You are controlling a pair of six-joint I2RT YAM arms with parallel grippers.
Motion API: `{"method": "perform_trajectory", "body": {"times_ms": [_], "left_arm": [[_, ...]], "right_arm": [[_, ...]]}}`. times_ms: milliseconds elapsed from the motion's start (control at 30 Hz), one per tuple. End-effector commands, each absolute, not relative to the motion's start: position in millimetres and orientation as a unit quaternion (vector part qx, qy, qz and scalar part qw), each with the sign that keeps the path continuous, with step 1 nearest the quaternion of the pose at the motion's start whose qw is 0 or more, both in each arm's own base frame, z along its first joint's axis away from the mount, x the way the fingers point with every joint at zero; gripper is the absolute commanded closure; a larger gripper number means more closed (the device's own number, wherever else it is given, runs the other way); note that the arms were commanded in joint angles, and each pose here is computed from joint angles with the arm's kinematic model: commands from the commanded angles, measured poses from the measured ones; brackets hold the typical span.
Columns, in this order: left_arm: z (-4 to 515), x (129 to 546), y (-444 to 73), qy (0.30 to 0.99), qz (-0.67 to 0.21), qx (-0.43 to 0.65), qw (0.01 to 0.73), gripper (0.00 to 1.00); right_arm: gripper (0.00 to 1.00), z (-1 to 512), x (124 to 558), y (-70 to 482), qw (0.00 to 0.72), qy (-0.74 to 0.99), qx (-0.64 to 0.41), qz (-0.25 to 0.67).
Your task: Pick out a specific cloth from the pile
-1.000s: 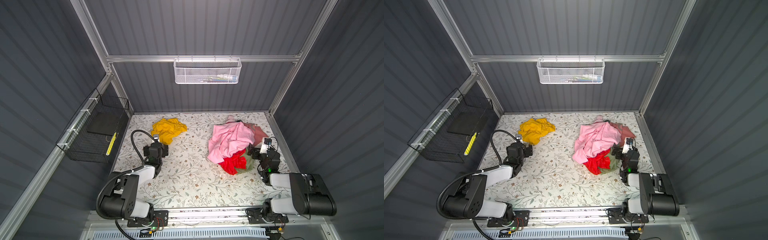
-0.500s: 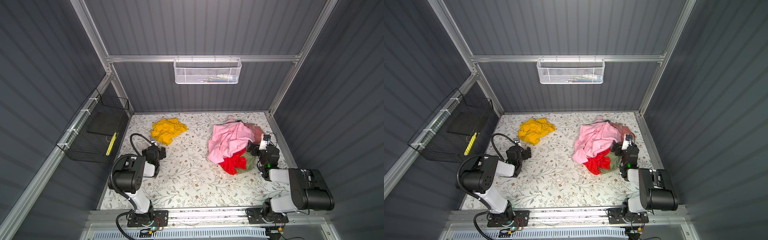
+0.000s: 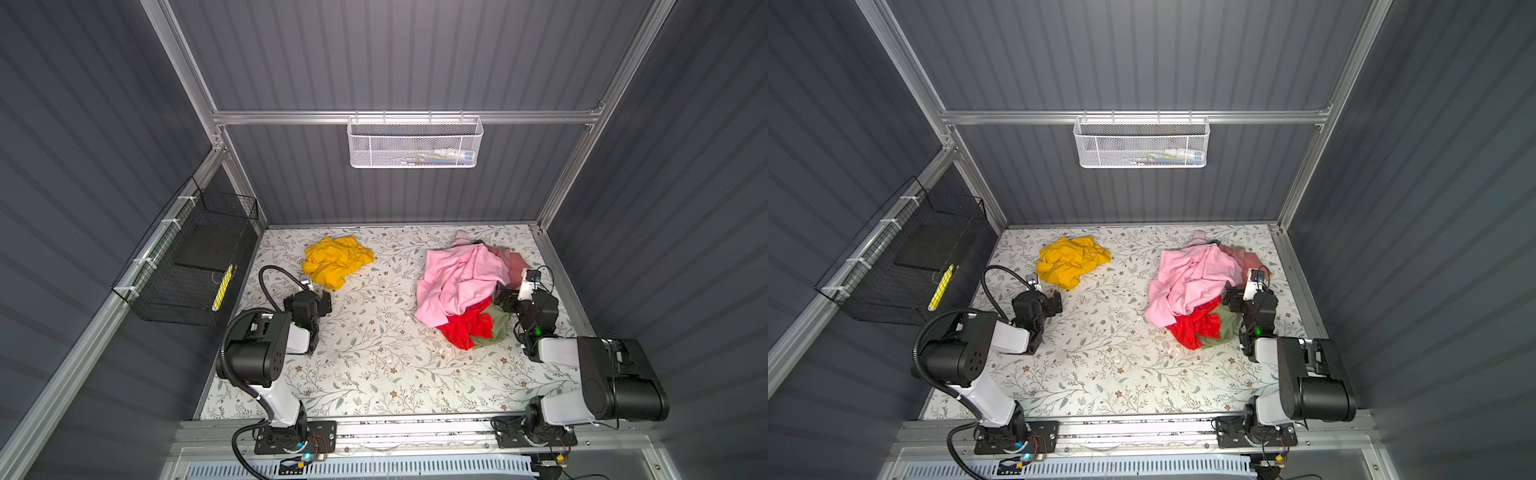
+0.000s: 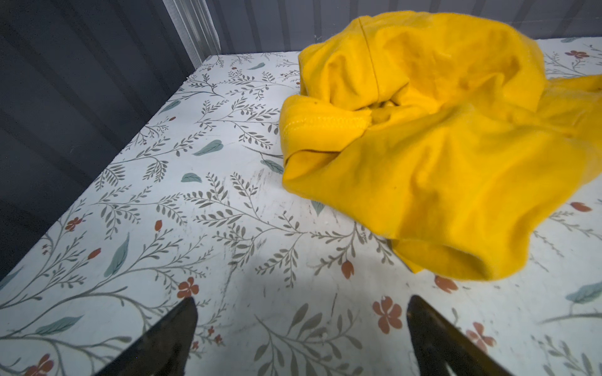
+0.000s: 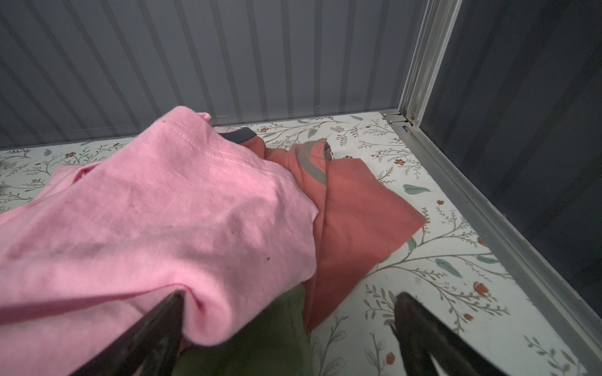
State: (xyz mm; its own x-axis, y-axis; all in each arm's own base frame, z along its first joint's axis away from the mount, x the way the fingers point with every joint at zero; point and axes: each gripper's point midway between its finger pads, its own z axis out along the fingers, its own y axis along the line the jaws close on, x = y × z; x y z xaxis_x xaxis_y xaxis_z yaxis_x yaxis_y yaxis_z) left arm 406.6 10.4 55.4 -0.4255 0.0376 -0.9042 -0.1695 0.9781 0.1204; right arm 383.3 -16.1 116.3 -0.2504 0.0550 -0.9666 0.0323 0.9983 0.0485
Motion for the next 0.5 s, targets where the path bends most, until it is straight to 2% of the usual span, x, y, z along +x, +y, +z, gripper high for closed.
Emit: {"method": "perform_trajectory", "body": {"times_ms": [0,467], "left_arm": [[66.6,413.6,10.9,0.828,0.092,-0.047,0.551,0.0],[66.3,413.8,10.2,0.829,0.091,-0.046,0.55,0.0]], "right_arm": [[0.01,119.3,386.7,-16.7,0.615,0.788,0.027,0.007],[0.01,119.4,386.7,-16.0,0.615,0.788,0.026,0.008]]}}
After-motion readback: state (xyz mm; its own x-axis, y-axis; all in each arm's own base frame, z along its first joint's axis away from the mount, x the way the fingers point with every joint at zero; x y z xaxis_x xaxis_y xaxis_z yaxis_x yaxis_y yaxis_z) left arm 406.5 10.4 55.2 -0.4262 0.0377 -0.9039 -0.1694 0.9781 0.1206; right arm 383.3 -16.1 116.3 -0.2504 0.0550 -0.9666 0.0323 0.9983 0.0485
